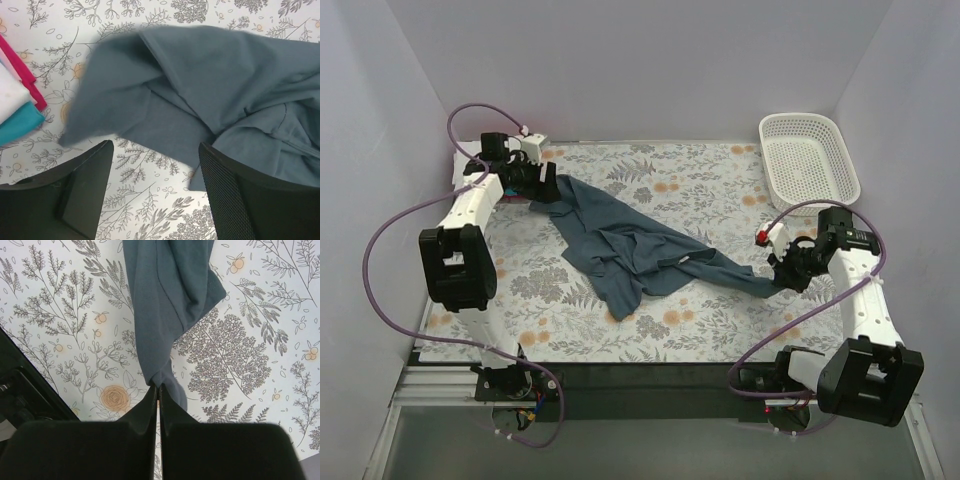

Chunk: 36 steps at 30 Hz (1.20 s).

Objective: Fold and stack the t-shirts
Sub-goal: Flatten the tshirt out

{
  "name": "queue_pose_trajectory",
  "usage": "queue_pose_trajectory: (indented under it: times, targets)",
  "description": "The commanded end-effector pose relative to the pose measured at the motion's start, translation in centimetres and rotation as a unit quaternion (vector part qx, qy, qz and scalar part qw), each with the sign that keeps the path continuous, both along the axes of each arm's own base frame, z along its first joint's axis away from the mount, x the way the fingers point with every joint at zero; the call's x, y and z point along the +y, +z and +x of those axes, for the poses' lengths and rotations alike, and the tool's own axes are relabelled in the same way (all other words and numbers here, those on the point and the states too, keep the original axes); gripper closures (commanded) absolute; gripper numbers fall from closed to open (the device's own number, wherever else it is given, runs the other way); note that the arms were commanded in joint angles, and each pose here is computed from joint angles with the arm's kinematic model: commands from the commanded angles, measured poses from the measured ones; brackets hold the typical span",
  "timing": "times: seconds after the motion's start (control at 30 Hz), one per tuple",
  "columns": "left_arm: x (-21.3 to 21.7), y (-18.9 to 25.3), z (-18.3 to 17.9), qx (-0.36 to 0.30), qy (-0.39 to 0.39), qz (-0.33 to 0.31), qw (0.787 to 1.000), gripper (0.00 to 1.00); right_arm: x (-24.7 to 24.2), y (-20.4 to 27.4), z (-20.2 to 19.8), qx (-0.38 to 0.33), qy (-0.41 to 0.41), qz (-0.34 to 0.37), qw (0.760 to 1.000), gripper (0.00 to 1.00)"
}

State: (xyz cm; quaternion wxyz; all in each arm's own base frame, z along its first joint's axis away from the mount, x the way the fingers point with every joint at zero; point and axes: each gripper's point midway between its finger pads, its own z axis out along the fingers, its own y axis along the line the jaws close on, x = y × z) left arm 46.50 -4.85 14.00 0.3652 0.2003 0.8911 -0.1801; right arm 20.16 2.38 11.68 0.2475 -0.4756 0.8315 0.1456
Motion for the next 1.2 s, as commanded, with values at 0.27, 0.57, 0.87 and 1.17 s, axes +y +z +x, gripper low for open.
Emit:
queue_pose_trajectory:
  times: [0.27, 0.57, 0.87, 1.17]
  targets:
    - [-2.1, -4.2, -10.7, 0.112, -0.04, -0.038, 0.992, 0.41, 0.4, 2.5, 4.1, 0.006, -0.031, 0.039, 0.999, 0.99]
    - [-2.2, -9.0, -11.4, 0.149, -0.026, -0.009, 0.988, 0.41, -1.0, 2.5, 7.4, 0.001, -0.066, 0.018, 0.998, 0.99]
    - [-4.4, -11.6, -11.5, 0.16, -0.039, 0.023, 0.986, 0.5, -2.2, 1.8, 11.5, 0.0, -0.098, 0.01, 0.995, 0.99]
    - [-7.9, -7.2, -13.6, 0.152, -0.088, 0.002, 0.984, 1.0, -3.3, 4.1, 15.4, -0.037, -0.132, 0.002, 0.991, 0.99]
